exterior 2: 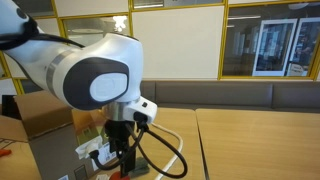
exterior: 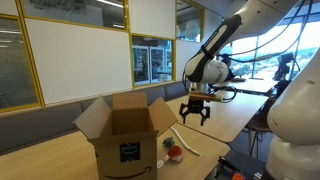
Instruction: Put the measuring tape, turnip plushie and the rope in the box respectively then move the box to the right, then put the black object in the box
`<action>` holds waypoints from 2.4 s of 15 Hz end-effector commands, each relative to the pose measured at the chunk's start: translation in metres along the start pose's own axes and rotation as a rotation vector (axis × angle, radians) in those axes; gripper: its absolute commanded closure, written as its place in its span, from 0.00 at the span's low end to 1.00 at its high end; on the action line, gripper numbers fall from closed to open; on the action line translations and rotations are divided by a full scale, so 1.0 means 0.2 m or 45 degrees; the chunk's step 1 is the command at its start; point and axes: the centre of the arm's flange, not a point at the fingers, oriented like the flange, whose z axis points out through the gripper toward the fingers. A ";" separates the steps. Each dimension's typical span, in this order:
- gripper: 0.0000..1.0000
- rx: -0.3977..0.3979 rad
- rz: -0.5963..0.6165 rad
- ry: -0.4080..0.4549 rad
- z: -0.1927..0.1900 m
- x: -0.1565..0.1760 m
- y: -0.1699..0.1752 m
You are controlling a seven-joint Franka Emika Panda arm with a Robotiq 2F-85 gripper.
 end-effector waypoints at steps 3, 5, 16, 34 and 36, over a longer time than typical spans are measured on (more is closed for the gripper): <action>0.00 0.103 -0.187 -0.071 0.26 0.00 -0.14; 0.00 0.122 -0.219 -0.109 0.34 -0.01 -0.18; 0.00 -0.013 -0.311 -0.155 0.78 0.10 -0.37; 0.73 -0.086 -0.401 -0.091 0.88 0.29 -0.41; 0.83 -0.091 -0.398 -0.093 0.87 0.28 -0.41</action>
